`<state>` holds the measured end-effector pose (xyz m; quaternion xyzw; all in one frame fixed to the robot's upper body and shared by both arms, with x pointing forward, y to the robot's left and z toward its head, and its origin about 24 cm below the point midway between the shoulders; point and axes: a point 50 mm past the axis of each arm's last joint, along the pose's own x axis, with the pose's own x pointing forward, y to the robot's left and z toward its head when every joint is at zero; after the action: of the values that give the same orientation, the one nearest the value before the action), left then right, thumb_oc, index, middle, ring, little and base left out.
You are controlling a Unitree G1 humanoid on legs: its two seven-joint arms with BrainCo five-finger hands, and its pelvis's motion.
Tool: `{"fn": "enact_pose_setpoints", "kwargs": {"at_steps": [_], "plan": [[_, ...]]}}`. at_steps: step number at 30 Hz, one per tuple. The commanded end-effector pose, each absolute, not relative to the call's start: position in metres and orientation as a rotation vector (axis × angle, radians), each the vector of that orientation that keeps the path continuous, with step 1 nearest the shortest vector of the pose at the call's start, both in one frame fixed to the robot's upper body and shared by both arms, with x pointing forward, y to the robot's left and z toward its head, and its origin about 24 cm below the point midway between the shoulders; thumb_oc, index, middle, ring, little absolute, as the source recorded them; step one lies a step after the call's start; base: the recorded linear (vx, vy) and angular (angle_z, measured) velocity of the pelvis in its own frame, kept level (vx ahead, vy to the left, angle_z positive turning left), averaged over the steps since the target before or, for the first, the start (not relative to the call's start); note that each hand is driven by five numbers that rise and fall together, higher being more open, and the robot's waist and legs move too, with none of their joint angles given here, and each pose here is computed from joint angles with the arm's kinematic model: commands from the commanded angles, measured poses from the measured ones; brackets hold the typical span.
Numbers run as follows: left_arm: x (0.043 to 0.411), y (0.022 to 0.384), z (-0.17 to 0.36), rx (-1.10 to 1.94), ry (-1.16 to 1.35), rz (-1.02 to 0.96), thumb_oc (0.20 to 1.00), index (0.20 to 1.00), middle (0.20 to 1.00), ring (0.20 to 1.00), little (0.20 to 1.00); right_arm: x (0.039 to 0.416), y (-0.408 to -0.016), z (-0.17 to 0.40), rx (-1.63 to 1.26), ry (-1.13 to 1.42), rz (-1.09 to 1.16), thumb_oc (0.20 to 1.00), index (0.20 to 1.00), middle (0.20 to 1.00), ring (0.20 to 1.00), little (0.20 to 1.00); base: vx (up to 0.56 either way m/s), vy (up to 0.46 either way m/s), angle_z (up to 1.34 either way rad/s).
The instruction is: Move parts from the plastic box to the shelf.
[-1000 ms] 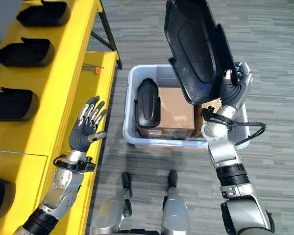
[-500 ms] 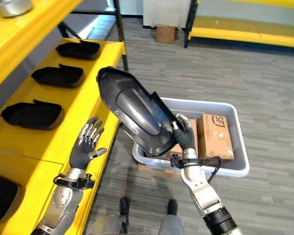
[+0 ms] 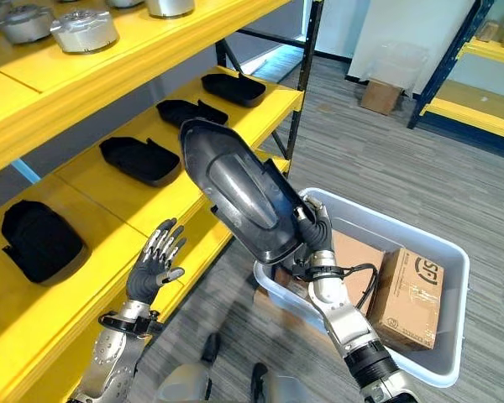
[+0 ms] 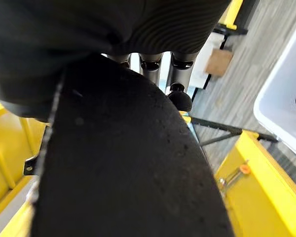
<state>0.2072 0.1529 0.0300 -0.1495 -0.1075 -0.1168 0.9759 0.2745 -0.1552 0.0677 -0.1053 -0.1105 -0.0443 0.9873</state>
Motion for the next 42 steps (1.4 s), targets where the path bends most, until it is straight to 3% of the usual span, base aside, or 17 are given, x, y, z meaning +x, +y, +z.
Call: {"fn": "enact_pose_setpoints", "kwargs": {"at_steps": [1,9,20,28,42], "plan": [[0.223,0.151,0.061,-0.241,-0.377,-0.334,1.0,1.0,1.0,1.0,1.0,0.266,-0.149,0.115,-0.059,-0.455,-0.117,0.2,0.2,0.2,0.2,0.2,-0.17,-0.05,2.23],[0.224,0.149,0.065,-0.353,-0.381,-0.344,1.0,1.0,1.0,1.0,1.0,0.271,-0.159,0.094,-0.08,-0.331,-0.105,0.2,0.2,0.2,0.2,0.2,-0.14,0.208,1.26],[0.23,0.14,0.07,-0.28,-0.412,-0.312,1.0,1.0,1.0,1.0,1.0,0.279,-0.162,0.096,-0.147,-0.311,-0.113,0.2,0.2,0.2,0.2,0.2,-0.08,0.533,0.78],[0.222,0.157,0.068,-0.179,-0.422,-0.334,1.0,1.0,1.0,1.0,1.0,0.282,-0.141,0.089,-0.067,-0.246,-0.09,0.2,0.2,0.2,0.2,0.2,-0.05,0.451,0.18],[0.227,0.121,0.068,-0.249,-0.415,-0.423,1.0,1.0,1.0,1.0,1.0,0.284,-0.145,0.084,-0.04,-0.184,-0.094,0.2,0.2,0.2,0.2,0.2,0.04,0.155,0.12]]}}
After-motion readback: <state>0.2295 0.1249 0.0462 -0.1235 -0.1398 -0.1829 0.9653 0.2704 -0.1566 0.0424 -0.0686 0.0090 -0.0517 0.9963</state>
